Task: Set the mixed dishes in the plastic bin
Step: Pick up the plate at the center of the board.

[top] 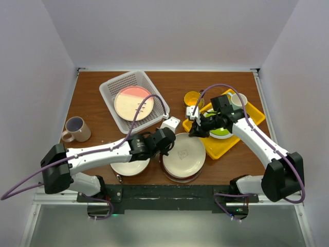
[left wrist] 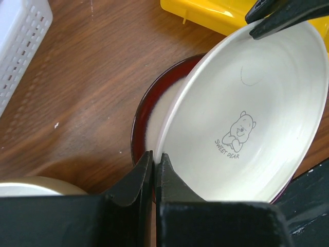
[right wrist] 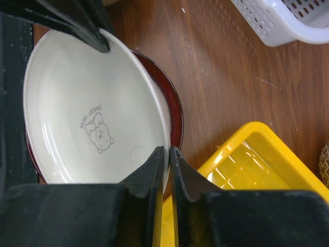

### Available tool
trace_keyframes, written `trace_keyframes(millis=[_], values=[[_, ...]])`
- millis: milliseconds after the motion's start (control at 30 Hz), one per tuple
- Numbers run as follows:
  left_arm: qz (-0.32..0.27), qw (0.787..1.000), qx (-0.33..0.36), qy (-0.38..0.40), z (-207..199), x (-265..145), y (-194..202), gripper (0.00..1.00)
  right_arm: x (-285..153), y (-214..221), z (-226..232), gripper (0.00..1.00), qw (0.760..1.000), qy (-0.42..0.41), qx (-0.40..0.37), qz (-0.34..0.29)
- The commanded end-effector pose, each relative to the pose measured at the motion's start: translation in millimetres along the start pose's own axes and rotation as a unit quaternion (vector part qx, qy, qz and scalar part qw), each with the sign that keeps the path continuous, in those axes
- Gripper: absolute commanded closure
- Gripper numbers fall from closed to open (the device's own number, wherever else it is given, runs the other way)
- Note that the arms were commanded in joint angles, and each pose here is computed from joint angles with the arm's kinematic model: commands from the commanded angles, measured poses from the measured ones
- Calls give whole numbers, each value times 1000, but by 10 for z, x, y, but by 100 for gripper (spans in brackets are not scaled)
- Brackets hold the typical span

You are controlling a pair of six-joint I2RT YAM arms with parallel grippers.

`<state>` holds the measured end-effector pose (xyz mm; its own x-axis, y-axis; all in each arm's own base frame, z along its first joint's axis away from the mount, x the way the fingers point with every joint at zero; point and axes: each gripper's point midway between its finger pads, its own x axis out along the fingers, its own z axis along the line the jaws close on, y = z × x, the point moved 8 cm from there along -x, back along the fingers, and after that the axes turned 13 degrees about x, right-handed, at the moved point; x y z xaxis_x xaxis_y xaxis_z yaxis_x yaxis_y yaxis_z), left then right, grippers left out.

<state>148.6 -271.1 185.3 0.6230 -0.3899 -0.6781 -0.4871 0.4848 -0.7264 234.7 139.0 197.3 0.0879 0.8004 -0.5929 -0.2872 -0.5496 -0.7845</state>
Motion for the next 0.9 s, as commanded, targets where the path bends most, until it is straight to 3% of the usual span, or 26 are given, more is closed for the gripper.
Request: trace_keyframes(millis=[0,167,267,433,867], values=[[-63,998,-19,-19,118,-195,-200,100,-94,-62,99,74,1000,-19,-13,-21],[-85,996,-31,-23,243,-314,-253,100,-148,-77,104,46,999,-16,-17,-28],[-94,994,-42,-23,364,-355,-266,100,-207,-82,101,36,999,-6,-20,-34],[-109,992,-68,-20,609,-428,-276,100,-318,-108,125,28,998,10,-27,-52],[-158,980,-102,-69,1048,-639,-384,100,-531,-82,84,23,996,43,-20,-82]])
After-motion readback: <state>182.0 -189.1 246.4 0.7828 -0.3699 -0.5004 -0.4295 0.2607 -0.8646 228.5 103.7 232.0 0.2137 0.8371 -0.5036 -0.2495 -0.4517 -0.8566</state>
